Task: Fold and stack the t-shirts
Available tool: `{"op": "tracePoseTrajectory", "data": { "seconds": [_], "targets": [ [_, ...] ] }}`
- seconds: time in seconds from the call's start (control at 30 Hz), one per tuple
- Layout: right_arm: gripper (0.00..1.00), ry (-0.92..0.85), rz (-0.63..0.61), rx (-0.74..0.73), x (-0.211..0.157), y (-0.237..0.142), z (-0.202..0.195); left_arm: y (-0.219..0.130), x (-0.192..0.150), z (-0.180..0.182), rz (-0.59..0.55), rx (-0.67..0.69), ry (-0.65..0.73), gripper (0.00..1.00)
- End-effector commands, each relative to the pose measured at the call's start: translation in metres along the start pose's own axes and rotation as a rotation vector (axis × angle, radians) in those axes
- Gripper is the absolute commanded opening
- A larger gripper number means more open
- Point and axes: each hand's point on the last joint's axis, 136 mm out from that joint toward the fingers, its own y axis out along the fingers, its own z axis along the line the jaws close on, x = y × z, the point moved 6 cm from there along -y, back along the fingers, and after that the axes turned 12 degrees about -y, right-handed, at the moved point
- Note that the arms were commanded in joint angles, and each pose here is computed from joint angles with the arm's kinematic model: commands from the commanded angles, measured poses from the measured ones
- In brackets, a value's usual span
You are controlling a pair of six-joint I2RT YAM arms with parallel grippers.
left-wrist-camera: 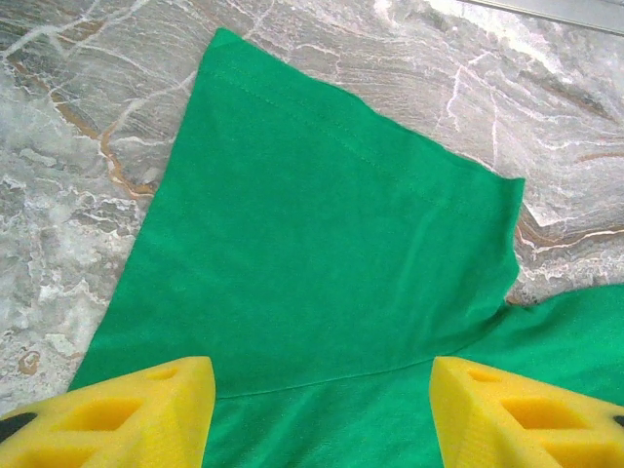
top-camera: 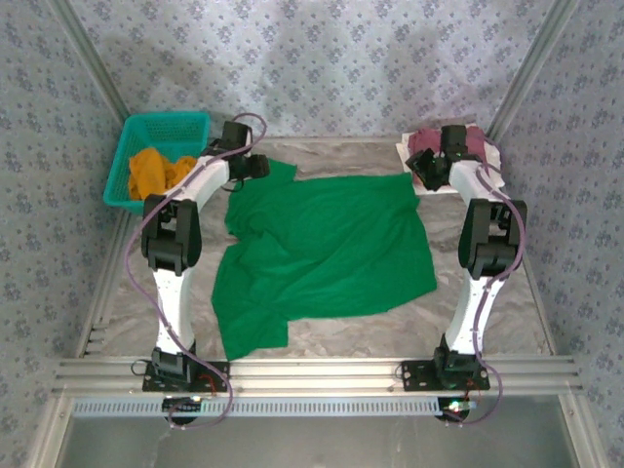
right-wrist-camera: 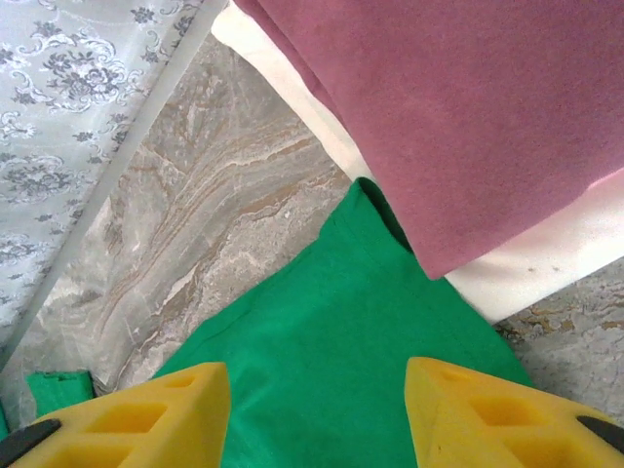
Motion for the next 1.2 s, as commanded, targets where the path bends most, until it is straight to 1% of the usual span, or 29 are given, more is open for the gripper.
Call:
{"op": "tracePoseTrajectory", "data": {
  "seconds": [0.0, 0.07, 0.13, 0.17, 0.2, 0.23, 0.3, 0.37, 0.47, 0.53, 0.57, 0.63, 0.7, 0.77, 0.83, 0.9, 1.03, 1.1, 1.17],
  "targets": [
    [0.47, -0.043, -0.005, 0.041, -0.01, -0.028, 0.016, -0.002, -0.015, 0.001, 0.042, -0.012, 0.008, 0.6],
    [0.39, -0.075, 0.008, 0.042, -0.029, -0.035, 0.018, 0.001, -0.028, 0.001, 0.051, -0.026, 0.015, 0.56],
    [0.16, -0.108, 0.032, 0.042, -0.053, -0.035, 0.019, 0.008, -0.039, 0.001, 0.076, -0.051, 0.017, 0.48],
    [0.07, -0.125, 0.047, 0.038, -0.063, -0.033, 0.02, 0.012, -0.044, 0.0, 0.091, -0.06, 0.017, 0.42],
    [0.03, -0.144, 0.064, 0.021, -0.073, -0.03, 0.019, 0.018, -0.049, -0.001, 0.108, -0.065, 0.018, 0.35],
    [0.0, -0.163, 0.077, 0.005, -0.082, -0.025, 0.018, 0.023, -0.052, -0.002, 0.126, -0.066, 0.018, 0.31],
    [0.0, -0.166, 0.113, -0.02, -0.091, -0.012, 0.011, 0.034, -0.055, 0.0, 0.147, -0.055, 0.006, 0.24],
    [0.0, -0.139, 0.15, -0.019, -0.096, 0.0, 0.004, 0.045, -0.053, 0.002, 0.157, -0.048, -0.011, 0.21],
    [0.0, -0.106, 0.147, -0.045, -0.1, 0.01, -0.007, 0.056, -0.04, 0.012, 0.16, -0.029, -0.081, 0.2],
    [0.0, -0.095, 0.148, -0.036, -0.101, 0.013, -0.007, 0.064, -0.031, 0.022, 0.152, -0.035, -0.143, 0.21],
    [0.02, -0.095, 0.15, -0.024, -0.101, 0.013, -0.005, 0.068, -0.025, 0.026, 0.147, -0.046, -0.171, 0.2],
    [0.1, -0.102, 0.153, -0.018, -0.101, 0.014, -0.002, 0.075, -0.015, 0.031, 0.133, -0.059, -0.21, 0.21],
    [0.23, -0.112, 0.142, -0.013, -0.099, 0.01, 0.001, 0.081, 0.0, 0.036, 0.117, -0.064, -0.236, 0.21],
    [0.29, -0.126, 0.118, 0.001, -0.096, 0.004, 0.006, 0.088, 0.016, 0.04, 0.112, -0.078, -0.258, 0.2],
    [0.34, -0.153, 0.108, -0.006, -0.097, -0.001, 0.01, 0.092, 0.031, 0.036, 0.105, -0.094, -0.253, 0.2],
    [0.35, -0.172, 0.126, -0.012, -0.099, -0.003, 0.013, 0.094, 0.044, 0.031, 0.094, -0.091, -0.224, 0.2],
    [0.37, -0.183, 0.141, -0.018, -0.108, -0.008, 0.011, 0.089, 0.064, 0.017, 0.071, -0.14, -0.196, 0.22],
    [0.37, -0.207, 0.144, -0.025, -0.11, -0.008, 0.011, 0.073, 0.074, 0.006, 0.048, -0.177, -0.183, 0.23],
    [0.37, -0.225, 0.148, -0.023, -0.106, -0.006, 0.013, 0.044, 0.084, -0.01, 0.022, -0.195, -0.142, 0.25]
  ]
}}
